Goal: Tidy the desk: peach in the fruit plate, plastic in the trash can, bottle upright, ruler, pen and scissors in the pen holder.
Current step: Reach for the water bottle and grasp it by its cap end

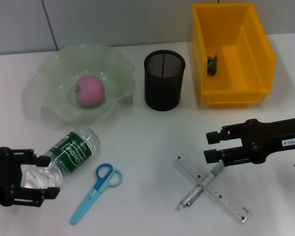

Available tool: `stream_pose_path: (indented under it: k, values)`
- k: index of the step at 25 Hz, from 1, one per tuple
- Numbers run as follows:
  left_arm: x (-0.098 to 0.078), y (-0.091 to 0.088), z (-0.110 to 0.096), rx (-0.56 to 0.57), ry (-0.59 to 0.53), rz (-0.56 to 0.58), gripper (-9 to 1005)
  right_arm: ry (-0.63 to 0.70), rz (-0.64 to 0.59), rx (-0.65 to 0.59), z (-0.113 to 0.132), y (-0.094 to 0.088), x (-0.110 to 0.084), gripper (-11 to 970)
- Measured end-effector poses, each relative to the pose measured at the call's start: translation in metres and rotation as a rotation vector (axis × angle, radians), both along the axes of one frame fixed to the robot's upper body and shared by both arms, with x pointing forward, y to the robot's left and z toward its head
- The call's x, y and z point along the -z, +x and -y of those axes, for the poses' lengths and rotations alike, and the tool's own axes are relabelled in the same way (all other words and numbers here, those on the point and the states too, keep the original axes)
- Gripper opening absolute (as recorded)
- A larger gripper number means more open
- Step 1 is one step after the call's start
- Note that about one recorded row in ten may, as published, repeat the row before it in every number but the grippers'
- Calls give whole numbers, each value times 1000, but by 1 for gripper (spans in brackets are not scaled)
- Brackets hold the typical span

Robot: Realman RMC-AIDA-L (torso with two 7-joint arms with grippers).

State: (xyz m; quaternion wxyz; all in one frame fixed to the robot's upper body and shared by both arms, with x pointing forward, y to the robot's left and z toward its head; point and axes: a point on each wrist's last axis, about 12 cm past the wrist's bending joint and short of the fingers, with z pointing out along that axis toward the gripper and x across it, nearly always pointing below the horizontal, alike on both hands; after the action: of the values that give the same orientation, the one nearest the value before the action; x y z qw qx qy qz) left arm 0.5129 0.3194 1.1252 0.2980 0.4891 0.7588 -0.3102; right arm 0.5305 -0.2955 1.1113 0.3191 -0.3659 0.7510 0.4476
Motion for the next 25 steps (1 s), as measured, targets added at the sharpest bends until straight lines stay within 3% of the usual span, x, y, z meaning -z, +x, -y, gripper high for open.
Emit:
stream_pose_path:
  k: [5,17,25]
  values:
    - [-1,6,1,-48,95,-90,797,0,-2,0,0,1,-1,663]
    - [-11,7,0,-69,185,-81,797,-2,7,-11,-3,4,-4,663]
    - [-26,3,-7,-77,139,-40,797,-19,12,-27,-8,11,-7,663]
